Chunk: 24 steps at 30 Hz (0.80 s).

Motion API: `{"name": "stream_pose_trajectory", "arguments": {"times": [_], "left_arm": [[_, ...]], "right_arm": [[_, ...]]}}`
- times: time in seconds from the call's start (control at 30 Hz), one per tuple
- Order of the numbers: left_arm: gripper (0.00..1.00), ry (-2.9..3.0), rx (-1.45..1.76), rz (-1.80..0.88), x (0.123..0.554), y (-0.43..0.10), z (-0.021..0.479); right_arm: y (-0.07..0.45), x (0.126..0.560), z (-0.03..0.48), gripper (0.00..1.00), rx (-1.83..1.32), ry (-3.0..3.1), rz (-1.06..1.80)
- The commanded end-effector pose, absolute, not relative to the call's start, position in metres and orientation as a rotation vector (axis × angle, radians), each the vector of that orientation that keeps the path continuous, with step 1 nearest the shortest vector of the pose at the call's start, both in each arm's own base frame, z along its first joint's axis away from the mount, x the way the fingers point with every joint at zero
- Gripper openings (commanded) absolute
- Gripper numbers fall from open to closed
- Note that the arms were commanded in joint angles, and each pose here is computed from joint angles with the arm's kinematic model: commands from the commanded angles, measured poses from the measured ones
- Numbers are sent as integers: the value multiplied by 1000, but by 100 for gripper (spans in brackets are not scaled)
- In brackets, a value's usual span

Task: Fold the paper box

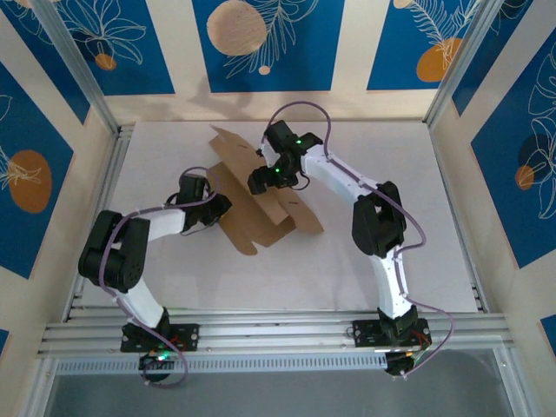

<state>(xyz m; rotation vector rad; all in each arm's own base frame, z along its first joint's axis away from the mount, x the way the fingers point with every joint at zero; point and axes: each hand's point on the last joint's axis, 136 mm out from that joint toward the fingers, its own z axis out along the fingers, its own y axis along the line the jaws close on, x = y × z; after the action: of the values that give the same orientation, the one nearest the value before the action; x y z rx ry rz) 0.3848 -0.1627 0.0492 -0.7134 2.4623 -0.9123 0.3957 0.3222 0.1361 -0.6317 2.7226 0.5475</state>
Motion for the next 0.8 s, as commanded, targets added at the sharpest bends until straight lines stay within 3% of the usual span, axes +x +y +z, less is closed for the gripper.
{"name": "stream_pose_trajectory", "arguments": {"times": [0.0,0.2,0.3,0.5,0.63,0.77], "left_arm": [[20,2457,-682,-879,387,-159,57],[21,2426,-647,-903,395,-163,72],[29,2361,-588,-959,404,-170,102],[51,2111,-458,-1187,431,-193,192],[56,2015,-432,-1334,458,-213,225],[56,2007,-475,-1378,482,-228,224]], "right_arm": [[303,398,155,85,-676,2684,397],[291,408,162,82,-634,2692,508],[288,410,154,74,-634,2706,514],[291,406,149,70,-659,2687,520],[292,404,148,68,-678,2681,526],[292,403,150,68,-685,2671,526]]}}
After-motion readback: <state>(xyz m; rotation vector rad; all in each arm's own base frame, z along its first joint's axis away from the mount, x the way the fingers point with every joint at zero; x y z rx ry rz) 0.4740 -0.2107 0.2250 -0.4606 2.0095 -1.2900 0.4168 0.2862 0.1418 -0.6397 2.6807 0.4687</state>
